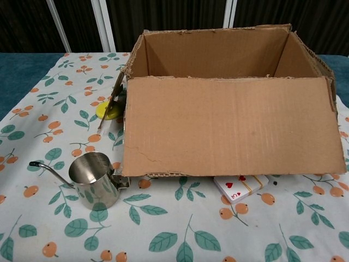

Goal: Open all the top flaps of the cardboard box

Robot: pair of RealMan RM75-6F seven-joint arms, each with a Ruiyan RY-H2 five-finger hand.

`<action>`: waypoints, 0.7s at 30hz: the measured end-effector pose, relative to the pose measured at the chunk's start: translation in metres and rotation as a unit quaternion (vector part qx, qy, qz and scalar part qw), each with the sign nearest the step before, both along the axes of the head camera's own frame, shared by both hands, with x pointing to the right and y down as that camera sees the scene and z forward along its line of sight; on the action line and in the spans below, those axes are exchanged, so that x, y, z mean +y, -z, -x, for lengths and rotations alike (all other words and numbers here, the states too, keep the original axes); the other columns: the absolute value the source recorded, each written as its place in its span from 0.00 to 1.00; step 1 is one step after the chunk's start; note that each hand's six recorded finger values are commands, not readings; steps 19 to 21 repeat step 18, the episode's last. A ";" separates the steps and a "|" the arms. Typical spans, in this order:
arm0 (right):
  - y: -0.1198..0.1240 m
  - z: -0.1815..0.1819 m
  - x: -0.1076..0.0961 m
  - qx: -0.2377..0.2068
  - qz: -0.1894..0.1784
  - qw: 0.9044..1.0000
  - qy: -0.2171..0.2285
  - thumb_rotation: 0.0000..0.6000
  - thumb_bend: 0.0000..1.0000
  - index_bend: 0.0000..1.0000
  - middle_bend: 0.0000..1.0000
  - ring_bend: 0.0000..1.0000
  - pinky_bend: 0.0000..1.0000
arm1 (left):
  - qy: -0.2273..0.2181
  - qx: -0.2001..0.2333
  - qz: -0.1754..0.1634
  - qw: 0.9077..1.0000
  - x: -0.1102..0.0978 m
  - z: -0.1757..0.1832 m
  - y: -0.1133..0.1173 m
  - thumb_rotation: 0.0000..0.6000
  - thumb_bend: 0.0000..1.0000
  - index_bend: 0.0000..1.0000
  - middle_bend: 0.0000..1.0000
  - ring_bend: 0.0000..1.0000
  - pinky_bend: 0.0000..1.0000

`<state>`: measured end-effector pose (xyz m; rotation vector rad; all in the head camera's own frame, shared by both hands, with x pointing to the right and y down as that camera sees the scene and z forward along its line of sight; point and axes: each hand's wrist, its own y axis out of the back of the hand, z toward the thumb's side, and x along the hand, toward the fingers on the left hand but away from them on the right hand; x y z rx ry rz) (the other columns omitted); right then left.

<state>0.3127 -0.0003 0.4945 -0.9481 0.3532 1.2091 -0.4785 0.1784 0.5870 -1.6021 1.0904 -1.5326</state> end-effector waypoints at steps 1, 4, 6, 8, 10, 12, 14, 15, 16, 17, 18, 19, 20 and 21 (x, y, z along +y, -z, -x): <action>0.000 -0.001 0.001 -0.017 -0.002 1.000 -0.014 1.00 0.23 0.21 0.21 0.17 0.24 | -0.002 -0.002 0.001 1.000 0.000 0.000 0.000 1.00 0.30 0.00 0.00 0.00 0.00; -0.003 -0.005 0.009 -0.080 -0.014 0.995 -0.065 1.00 0.23 0.18 0.20 0.17 0.24 | -0.013 -0.012 0.005 1.000 0.002 -0.001 0.000 1.00 0.27 0.00 0.00 0.00 0.00; -0.006 -0.009 0.018 -0.127 -0.025 0.986 -0.106 1.00 0.23 0.14 0.17 0.15 0.24 | -0.025 -0.022 0.008 0.999 0.004 -0.002 0.001 1.00 0.26 0.00 0.00 0.00 0.00; -0.009 -0.014 0.031 -0.174 -0.038 0.973 -0.149 1.00 0.23 0.07 0.12 0.11 0.24 | -0.036 -0.033 0.009 0.999 0.005 -0.004 0.004 1.00 0.25 0.00 0.00 0.00 0.00; -0.014 -0.021 0.046 -0.211 -0.047 0.957 -0.193 1.00 0.23 0.02 0.07 0.07 0.23 | -0.044 -0.038 0.009 0.998 0.007 -0.006 0.006 1.00 0.25 0.00 0.00 0.00 0.00; -0.022 -0.032 0.068 -0.251 -0.054 0.933 -0.252 1.00 0.23 0.00 0.02 0.03 0.23 | -0.051 -0.043 0.008 0.998 0.010 -0.008 0.010 1.00 0.25 0.00 0.00 0.00 0.00; -0.030 -0.043 0.094 -0.285 -0.058 0.905 -0.310 1.00 0.23 0.00 0.01 0.02 0.23 | -0.057 -0.052 0.005 0.997 0.015 -0.008 0.015 1.00 0.24 0.00 0.00 0.00 0.00; -0.033 -0.048 0.106 -0.298 -0.060 0.892 -0.335 1.00 0.23 0.00 0.00 0.01 0.23 | -0.059 -0.058 0.004 0.997 0.017 -0.007 0.017 1.00 0.24 0.00 0.00 0.00 0.00; -0.036 -0.053 0.119 -0.309 -0.062 0.879 -0.358 1.00 0.23 0.00 0.00 0.01 0.23 | -0.061 -0.064 0.004 0.996 0.021 -0.006 0.019 1.00 0.24 0.00 0.00 0.00 0.00; -0.039 -0.060 0.135 -0.323 -0.064 0.862 -0.386 1.00 0.23 0.00 0.00 0.00 0.23 | -0.062 -0.072 0.005 0.995 0.025 -0.003 0.020 1.00 0.24 0.00 0.00 0.00 0.00; -0.042 -0.064 0.147 -0.332 -0.066 0.850 -0.404 1.00 0.23 0.00 0.00 0.00 0.23 | -0.062 -0.077 0.006 0.995 0.029 -0.001 0.021 1.00 0.24 0.00 0.00 0.00 0.00; -0.042 -0.064 0.147 -0.332 -0.066 0.850 -0.404 1.00 0.23 0.00 0.00 0.00 0.23 | -0.062 -0.077 0.006 0.995 0.029 -0.001 0.021 1.00 0.24 0.00 0.00 0.00 0.00; -0.042 -0.064 0.147 -0.332 -0.066 0.850 -0.404 1.00 0.23 0.00 0.00 0.00 0.23 | -0.062 -0.077 0.006 0.995 0.029 -0.001 0.021 1.00 0.24 0.00 0.00 0.00 0.00; -0.042 -0.064 0.147 -0.332 -0.066 0.850 -0.404 1.00 0.23 0.00 0.00 0.00 0.23 | -0.062 -0.077 0.006 0.995 0.029 -0.001 0.021 1.00 0.24 0.00 0.00 0.00 0.00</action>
